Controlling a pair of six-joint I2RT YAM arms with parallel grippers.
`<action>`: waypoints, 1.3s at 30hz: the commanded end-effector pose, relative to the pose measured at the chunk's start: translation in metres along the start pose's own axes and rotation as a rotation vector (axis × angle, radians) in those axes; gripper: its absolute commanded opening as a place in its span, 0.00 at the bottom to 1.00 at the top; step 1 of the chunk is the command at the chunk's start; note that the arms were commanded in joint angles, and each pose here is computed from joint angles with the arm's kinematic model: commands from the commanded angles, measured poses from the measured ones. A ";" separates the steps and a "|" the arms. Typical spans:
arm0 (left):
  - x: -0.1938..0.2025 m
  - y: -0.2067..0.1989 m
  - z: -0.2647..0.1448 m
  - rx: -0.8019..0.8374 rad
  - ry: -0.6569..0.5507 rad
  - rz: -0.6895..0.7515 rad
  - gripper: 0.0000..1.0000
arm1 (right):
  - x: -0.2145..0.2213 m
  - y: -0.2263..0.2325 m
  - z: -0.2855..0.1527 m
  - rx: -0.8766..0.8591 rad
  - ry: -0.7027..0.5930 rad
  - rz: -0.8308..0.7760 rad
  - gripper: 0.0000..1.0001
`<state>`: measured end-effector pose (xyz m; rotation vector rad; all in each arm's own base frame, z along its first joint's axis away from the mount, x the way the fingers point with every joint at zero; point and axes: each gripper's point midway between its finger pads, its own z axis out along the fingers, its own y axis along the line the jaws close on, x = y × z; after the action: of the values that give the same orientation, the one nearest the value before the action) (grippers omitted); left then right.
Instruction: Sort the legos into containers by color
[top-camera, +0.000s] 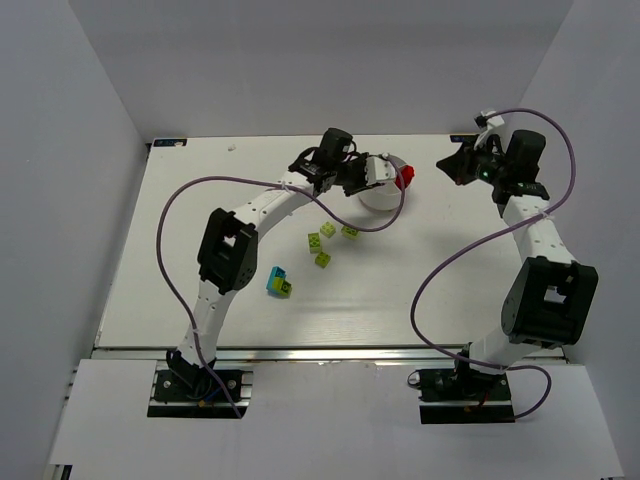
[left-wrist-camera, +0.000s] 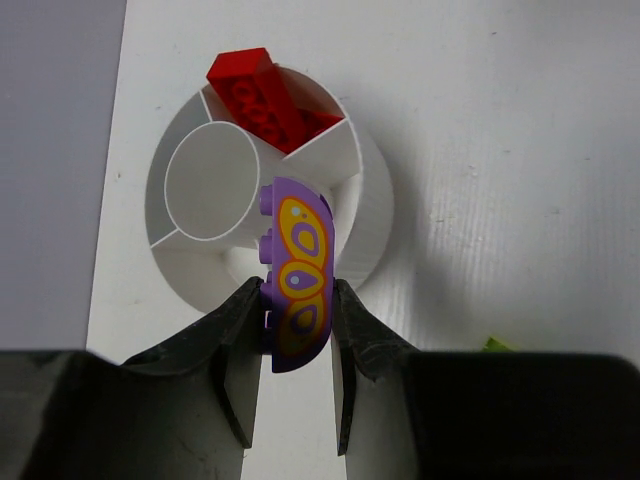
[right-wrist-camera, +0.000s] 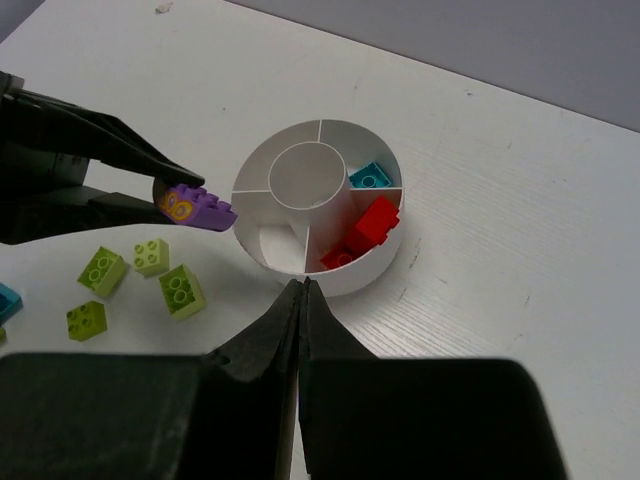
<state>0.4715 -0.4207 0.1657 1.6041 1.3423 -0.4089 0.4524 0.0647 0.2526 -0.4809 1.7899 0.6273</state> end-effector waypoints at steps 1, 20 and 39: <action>-0.014 0.022 -0.002 -0.068 -0.012 0.092 0.08 | -0.016 0.011 -0.007 -0.028 -0.042 -0.021 0.02; -0.008 0.021 0.028 -0.110 -0.031 0.166 0.19 | -0.008 0.013 -0.010 -0.032 -0.039 0.031 0.06; 0.001 0.017 0.040 -0.120 -0.026 0.166 0.44 | -0.006 0.015 -0.010 -0.036 -0.039 0.056 0.08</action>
<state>0.5000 -0.4461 0.1499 1.5953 1.2056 -0.2457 0.4411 0.0685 0.2406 -0.4181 1.8315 0.7109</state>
